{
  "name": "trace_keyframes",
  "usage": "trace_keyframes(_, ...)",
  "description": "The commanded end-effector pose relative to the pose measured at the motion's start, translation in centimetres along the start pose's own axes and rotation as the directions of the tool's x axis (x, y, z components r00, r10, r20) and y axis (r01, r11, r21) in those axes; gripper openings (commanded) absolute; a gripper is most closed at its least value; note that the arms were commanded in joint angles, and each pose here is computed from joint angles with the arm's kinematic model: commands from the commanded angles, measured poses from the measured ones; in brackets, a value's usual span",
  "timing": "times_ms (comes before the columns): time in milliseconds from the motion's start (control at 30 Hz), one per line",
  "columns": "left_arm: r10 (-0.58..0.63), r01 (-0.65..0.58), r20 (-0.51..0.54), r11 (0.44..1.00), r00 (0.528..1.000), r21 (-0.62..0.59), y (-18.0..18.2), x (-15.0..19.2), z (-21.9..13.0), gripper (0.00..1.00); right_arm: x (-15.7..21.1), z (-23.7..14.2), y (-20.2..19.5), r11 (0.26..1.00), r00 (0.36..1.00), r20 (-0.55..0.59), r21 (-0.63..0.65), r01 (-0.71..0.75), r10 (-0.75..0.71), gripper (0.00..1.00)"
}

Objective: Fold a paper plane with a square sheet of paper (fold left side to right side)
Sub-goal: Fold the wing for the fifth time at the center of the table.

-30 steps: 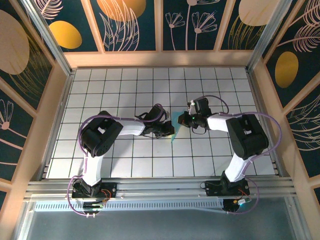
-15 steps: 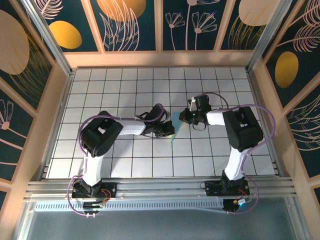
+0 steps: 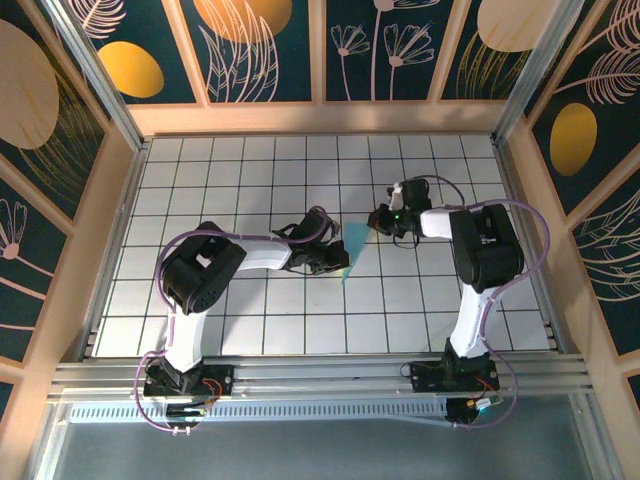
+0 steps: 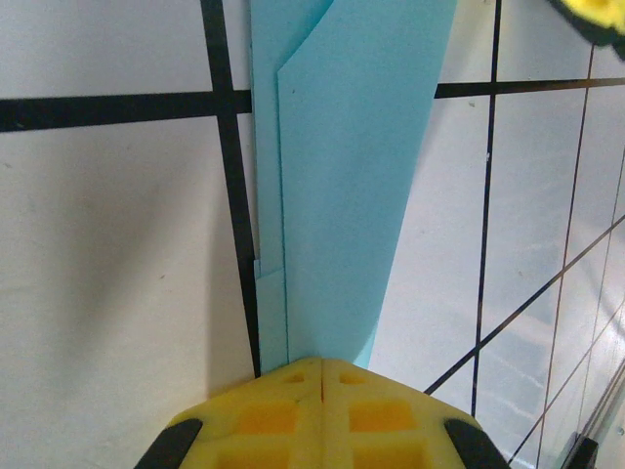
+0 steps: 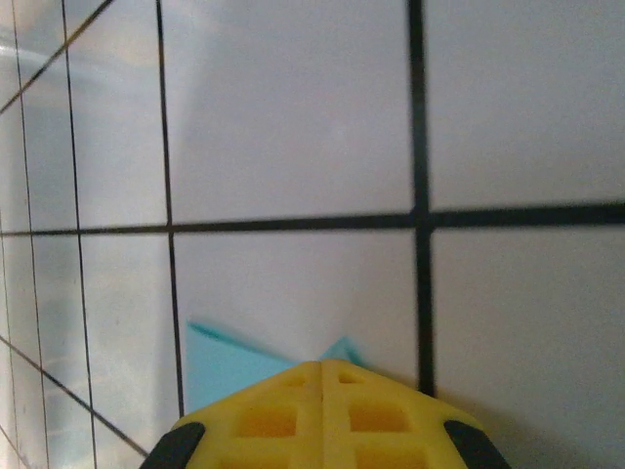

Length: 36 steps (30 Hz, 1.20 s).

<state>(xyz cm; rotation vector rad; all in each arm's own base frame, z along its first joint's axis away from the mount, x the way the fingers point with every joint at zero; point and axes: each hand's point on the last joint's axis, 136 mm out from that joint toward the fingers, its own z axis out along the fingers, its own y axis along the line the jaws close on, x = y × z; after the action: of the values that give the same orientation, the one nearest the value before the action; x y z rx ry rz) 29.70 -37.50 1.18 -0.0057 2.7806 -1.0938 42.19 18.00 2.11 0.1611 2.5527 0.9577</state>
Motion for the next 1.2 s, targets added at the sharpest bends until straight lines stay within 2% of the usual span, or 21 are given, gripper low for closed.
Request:
trace_keyframes(0,-0.089,0.068,-0.070,0.963,0.994,-0.260,7.9,3.2,0.9,0.00,-2.4,-0.1,-2.1,0.998,0.999,0.039,0.057,0.005,-0.007,0.00)
trace_keyframes(233,-0.081,0.062,-0.065,0.965,0.995,-0.253,7.6,3.1,0.9,0.00,-4.6,-2.6,0.1,0.999,0.995,0.089,0.041,0.035,-0.039,0.00)
trace_keyframes(333,-0.074,0.058,-0.059,0.967,0.995,-0.249,7.4,3.0,0.8,0.00,-2.7,-4.0,1.2,0.999,0.997,0.066,0.021,0.030,-0.032,0.00)
trace_keyframes(400,-0.070,0.054,-0.054,0.968,0.996,-0.246,7.3,2.9,0.7,0.00,-0.1,-4.4,2.0,1.000,1.000,0.024,-0.002,0.007,-0.006,0.00)
trace_keyframes(633,-0.061,0.048,-0.044,0.968,0.997,-0.245,7.1,2.7,0.5,0.00,7.9,-3.2,4.5,0.995,0.988,-0.139,-0.065,-0.073,0.063,0.00)
trace_keyframes(867,-0.060,0.048,-0.039,0.969,0.997,-0.244,7.1,2.6,0.4,0.00,10.1,-1.7,5.2,0.993,0.980,-0.184,-0.076,-0.093,0.078,0.00)
trace_keyframes(1167,-0.052,0.045,-0.026,0.970,0.998,-0.238,6.7,2.2,0.2,0.00,10.8,-0.3,4.8,0.992,0.973,-0.213,-0.061,-0.109,0.093,0.00)
